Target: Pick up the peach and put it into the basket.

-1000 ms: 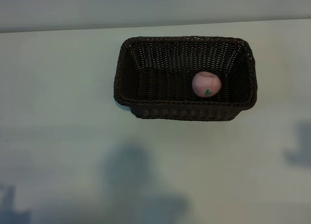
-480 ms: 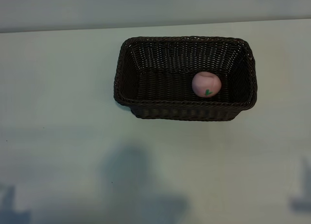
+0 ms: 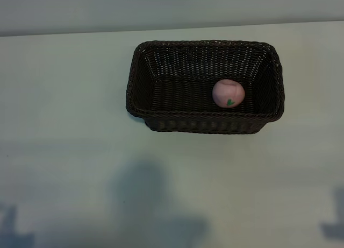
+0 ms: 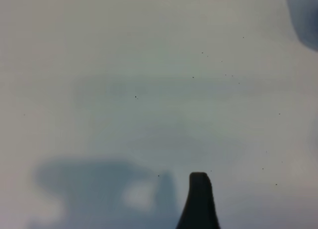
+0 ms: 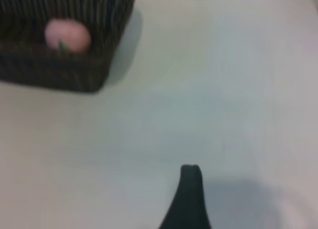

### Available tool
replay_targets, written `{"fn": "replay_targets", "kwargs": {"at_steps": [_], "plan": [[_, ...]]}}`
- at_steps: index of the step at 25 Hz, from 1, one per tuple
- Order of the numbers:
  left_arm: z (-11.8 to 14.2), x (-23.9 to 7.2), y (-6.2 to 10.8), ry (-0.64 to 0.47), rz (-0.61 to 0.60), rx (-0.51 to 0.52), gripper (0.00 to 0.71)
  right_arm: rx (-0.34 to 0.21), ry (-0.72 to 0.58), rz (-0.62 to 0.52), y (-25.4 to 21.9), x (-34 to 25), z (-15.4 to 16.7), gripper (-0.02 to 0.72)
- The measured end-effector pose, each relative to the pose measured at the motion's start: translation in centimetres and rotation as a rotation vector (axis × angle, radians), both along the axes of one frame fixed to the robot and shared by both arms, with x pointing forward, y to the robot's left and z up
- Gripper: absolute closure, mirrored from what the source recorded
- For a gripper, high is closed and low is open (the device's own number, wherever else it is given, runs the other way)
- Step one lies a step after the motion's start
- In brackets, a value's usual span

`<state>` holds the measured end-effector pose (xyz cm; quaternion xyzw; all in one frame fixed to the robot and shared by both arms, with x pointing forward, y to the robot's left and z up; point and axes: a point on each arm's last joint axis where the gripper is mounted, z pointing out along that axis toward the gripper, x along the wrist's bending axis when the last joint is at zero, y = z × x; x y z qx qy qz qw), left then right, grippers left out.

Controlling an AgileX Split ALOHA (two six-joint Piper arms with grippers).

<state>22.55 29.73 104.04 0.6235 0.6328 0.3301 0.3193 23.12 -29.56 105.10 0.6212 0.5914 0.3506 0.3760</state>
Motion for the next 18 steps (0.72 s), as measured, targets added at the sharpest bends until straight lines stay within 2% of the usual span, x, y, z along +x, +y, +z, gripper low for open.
{"fn": "replay_targets", "kwargs": {"at_steps": [8,18], "plan": [[0.0,0.0,0.0,0.0,-0.001,0.002,0.131,-0.004,-0.003,-0.005,-0.08,0.26,-0.28,0.113],[0.0,0.0,0.0,0.0,-0.001,0.002,0.131,-0.004,-0.003,-0.005,-0.08,0.26,-0.28,0.18]]}}
